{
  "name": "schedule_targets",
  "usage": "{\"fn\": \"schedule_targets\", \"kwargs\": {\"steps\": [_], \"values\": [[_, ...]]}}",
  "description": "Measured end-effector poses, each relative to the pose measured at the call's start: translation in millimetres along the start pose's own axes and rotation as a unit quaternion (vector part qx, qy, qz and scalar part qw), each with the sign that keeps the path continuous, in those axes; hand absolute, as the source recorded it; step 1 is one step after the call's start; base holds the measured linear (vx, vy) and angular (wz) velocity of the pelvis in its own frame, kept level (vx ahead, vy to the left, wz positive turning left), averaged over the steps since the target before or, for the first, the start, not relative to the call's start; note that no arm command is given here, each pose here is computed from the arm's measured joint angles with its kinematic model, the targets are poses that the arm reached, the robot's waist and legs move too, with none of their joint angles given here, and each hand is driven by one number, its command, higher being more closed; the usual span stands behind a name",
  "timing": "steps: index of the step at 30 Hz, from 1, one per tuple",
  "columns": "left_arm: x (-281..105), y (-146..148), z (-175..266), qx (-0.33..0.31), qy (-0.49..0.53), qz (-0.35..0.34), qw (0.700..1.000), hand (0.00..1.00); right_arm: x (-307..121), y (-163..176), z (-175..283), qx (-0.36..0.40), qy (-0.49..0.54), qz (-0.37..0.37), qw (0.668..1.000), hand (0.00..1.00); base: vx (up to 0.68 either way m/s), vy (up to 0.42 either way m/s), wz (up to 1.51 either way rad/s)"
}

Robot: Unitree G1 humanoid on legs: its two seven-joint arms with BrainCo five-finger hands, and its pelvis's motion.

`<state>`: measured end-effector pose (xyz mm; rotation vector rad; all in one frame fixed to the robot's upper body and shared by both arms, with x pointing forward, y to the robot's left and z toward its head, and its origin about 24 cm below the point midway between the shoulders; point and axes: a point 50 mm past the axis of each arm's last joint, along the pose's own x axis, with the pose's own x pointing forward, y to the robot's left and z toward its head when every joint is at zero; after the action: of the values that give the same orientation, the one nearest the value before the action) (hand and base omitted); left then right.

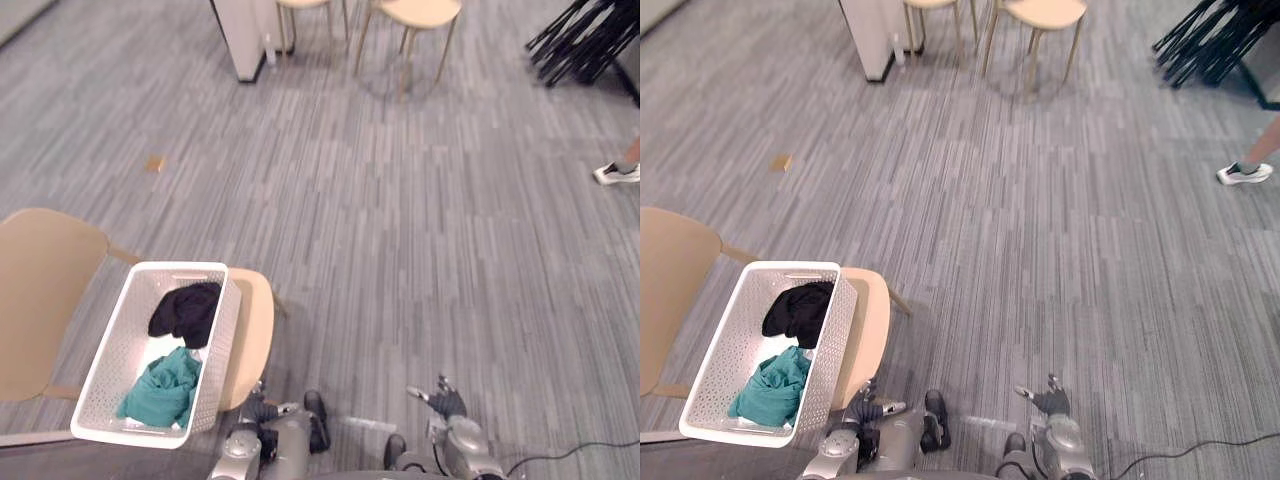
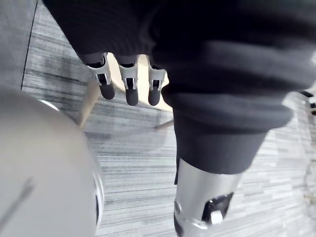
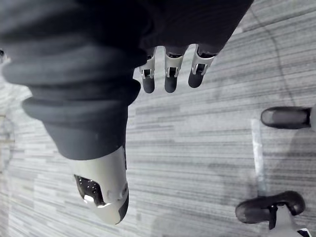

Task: Pick up the laundry basket with both hands and put the clothes into the washing machine.

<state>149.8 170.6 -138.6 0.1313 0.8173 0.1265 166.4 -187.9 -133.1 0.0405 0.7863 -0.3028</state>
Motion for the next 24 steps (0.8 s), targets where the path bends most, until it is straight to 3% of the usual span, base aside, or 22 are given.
{"fn": "schedule_targets", "kwargs": {"steps": [8, 13, 16, 24], "values": [[0, -3, 0, 0.025, 0.001, -0.013, 1.000, 0.00, 2, 11, 7, -0.026, -0.012, 0.019, 0.999, 0.00, 0.47, 0.121, 0.77], [6, -20, 26, 0.031, -0.039, -0.039, 0.998, 0.00, 5, -1, 18, -0.036, -0.036, 0.008, 0.999, 0.00, 0.41, -0.194, 1.87], [1, -39, 27, -0.003, -0.044, -0.052, 0.998, 0.00, 5, -12, 20, -0.039, -0.040, -0.013, 0.998, 0.00, 0.43, -0.351, 1.98], [0, -40, 33, 0.013, -0.062, -0.055, 0.996, 0.00, 8, -15, 58, -0.031, -0.115, -0.031, 0.992, 0.00, 0.15, -0.132, 1.82]]}}
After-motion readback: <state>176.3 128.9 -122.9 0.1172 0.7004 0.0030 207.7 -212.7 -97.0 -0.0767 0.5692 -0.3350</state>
